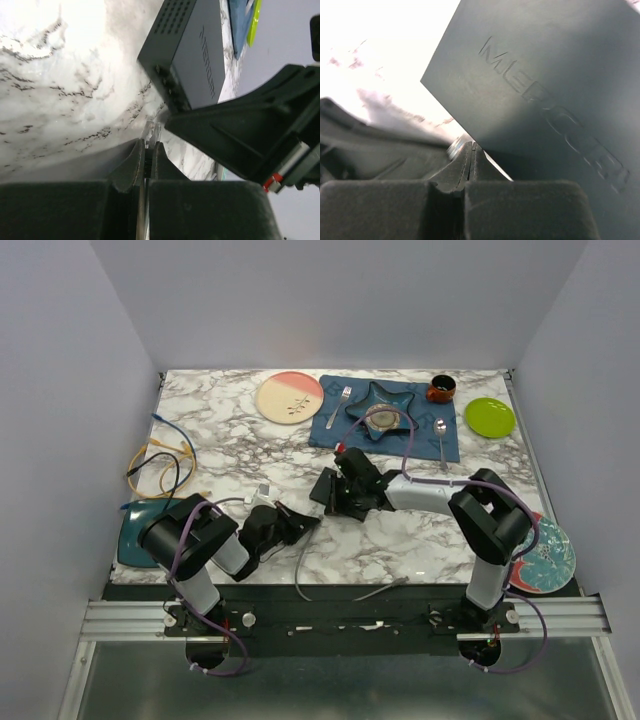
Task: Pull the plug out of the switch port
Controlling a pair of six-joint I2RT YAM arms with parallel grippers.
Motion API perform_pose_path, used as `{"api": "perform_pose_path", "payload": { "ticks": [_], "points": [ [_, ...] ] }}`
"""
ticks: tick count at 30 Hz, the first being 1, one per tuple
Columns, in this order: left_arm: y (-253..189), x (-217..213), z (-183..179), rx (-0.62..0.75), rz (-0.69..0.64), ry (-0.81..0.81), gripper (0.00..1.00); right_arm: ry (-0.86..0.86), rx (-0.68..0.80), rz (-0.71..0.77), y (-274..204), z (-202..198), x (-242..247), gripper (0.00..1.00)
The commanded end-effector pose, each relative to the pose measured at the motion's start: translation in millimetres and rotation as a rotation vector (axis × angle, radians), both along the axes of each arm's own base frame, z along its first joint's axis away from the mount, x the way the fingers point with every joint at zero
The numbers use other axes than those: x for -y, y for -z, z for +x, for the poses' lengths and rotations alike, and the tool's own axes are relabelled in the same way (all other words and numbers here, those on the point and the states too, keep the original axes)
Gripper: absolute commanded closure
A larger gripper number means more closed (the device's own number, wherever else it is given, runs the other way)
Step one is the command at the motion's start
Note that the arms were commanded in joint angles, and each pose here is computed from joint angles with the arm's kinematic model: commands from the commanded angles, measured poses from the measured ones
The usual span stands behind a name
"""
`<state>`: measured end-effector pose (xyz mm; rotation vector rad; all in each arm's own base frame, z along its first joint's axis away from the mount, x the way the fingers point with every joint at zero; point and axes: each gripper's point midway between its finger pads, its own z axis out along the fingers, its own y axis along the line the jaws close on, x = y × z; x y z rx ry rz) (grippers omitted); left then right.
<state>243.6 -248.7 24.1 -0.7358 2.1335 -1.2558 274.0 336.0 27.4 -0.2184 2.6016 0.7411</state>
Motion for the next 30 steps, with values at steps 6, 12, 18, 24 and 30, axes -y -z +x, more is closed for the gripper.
{"api": "perform_pose_path", "payload": {
  "ticks": [6, 12, 18, 24, 30],
  "points": [
    [40, -21, -47, -0.103, 0.129, 0.071, 1.0, 0.09, 0.048, -0.043, 4, 20, 11, 0.99],
    [-4, -16, -25, 0.015, 0.224, 0.092, 1.0, 0.085, 0.204, 0.05, -66, 20, 20, 0.96],
    [-77, -30, 7, 0.186, 0.41, 0.042, 1.0, 0.107, 0.336, 0.061, -124, 14, 45, 0.79],
    [-154, -50, 20, 0.298, 0.485, -0.039, 1.0, 0.115, 0.378, 0.099, -148, -2, 61, 0.78],
    [-252, -86, 36, 0.438, 0.546, -0.186, 1.0, 0.128, 0.412, 0.138, -163, -14, 74, 0.78]
  ]
}}
